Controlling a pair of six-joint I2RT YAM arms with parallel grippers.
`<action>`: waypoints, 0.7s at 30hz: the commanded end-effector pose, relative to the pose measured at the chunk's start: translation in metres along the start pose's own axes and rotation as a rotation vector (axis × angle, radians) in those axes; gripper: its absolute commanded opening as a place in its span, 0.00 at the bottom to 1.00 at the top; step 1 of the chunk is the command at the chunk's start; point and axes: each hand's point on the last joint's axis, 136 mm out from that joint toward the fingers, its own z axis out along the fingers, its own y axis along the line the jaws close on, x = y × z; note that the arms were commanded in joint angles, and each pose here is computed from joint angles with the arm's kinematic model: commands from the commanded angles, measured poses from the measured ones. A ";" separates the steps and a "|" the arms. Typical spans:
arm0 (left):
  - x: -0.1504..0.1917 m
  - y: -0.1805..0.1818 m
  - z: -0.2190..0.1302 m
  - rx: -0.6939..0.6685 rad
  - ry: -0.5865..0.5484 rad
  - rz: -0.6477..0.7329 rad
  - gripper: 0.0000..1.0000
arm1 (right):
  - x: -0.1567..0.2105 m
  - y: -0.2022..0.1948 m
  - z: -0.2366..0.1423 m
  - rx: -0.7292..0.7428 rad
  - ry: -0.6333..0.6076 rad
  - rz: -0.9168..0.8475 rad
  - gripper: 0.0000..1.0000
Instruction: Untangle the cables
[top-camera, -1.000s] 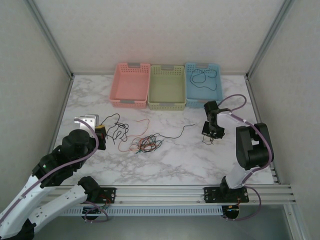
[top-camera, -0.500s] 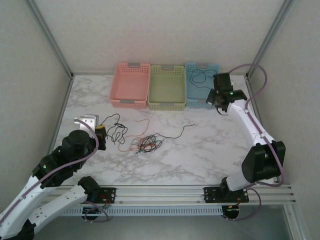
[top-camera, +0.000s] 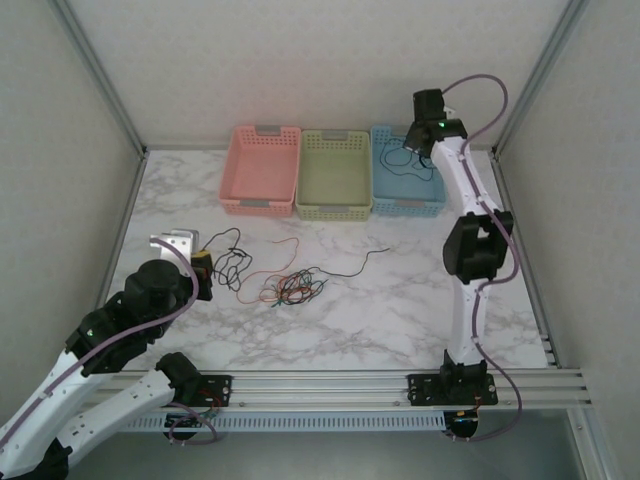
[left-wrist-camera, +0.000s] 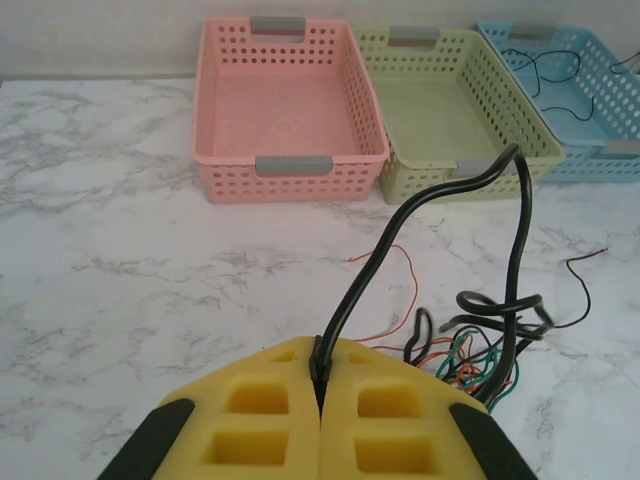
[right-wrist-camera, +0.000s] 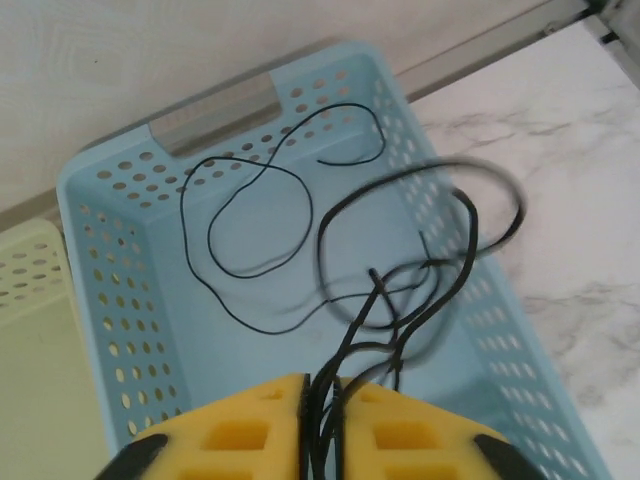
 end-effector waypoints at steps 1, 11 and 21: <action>-0.006 0.000 -0.008 0.018 -0.005 -0.005 0.00 | 0.014 0.004 0.006 0.001 0.086 0.004 0.35; -0.009 -0.018 -0.008 0.111 0.002 -0.036 0.00 | 0.029 0.024 -0.034 -0.122 0.149 -0.018 0.55; -0.016 -0.065 0.002 0.316 0.024 -0.062 0.00 | 0.145 0.111 -0.210 -0.846 0.094 -0.220 0.48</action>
